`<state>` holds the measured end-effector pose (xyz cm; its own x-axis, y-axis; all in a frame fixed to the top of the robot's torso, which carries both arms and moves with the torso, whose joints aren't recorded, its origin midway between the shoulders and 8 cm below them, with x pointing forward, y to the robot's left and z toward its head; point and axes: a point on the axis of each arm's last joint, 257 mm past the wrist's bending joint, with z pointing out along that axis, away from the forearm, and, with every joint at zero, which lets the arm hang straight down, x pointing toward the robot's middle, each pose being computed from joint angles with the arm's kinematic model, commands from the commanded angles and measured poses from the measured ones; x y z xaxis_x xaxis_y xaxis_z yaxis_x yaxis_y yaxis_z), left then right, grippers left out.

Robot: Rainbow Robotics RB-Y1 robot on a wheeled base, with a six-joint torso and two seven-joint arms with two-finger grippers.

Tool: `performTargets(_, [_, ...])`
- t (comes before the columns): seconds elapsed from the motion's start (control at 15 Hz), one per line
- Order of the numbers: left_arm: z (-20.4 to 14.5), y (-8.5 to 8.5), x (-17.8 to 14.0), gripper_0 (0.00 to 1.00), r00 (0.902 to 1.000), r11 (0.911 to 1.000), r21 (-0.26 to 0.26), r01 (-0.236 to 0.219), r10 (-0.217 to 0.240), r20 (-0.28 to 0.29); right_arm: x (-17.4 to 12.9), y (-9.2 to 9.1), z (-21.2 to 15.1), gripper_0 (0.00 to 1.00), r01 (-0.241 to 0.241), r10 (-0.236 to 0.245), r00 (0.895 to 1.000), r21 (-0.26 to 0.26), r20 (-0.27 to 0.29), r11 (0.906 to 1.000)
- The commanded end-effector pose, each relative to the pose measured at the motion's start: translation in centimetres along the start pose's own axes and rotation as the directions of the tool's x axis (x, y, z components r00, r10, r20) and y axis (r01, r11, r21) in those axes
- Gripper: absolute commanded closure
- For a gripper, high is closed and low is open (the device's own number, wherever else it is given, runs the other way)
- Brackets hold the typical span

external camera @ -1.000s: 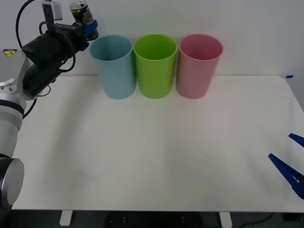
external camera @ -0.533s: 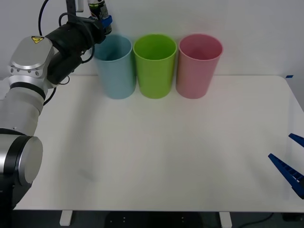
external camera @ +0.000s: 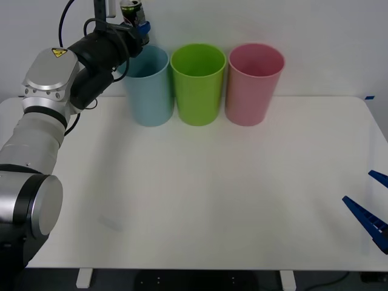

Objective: Grasp the object on the table and drop it into the matching bin: aluminum can to the light blue bin, PET bottle to the pink bin.

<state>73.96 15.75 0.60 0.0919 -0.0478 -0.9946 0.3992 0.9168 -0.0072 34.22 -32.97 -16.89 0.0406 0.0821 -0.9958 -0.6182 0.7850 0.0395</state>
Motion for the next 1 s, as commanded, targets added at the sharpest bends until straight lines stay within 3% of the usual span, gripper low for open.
performTargets(0.07, [0.0,-0.1,-0.2,0.12,1.0000,1.0000,0.002,0.001,-0.001,0.006,0.0,0.0,0.0,0.00,0.000,0.000,1.000,0.000,0.000,1.0000])
performTargets(0.13, [0.0,0.0,-0.1,0.00,1.0000,1.0000,0.001,-0.002,0.002,0.005,0.0,0.0,0.0,0.00,0.000,0.000,1.000,0.000,0.000,1.0000])
performTargets(0.8, [-0.5,0.2,-0.2,0.00,0.9993,0.9992,0.021,0.034,-0.034,0.017,0.0,0.0,0.0,0.00,0.000,0.000,1.000,0.000,0.000,1.0000])
performTargets(1.0, [-2.2,0.6,-0.7,0.00,0.9966,0.9972,0.049,0.056,-0.059,0.057,0.0,0.0,0.0,0.00,0.000,0.000,1.000,0.000,0.000,1.0000])
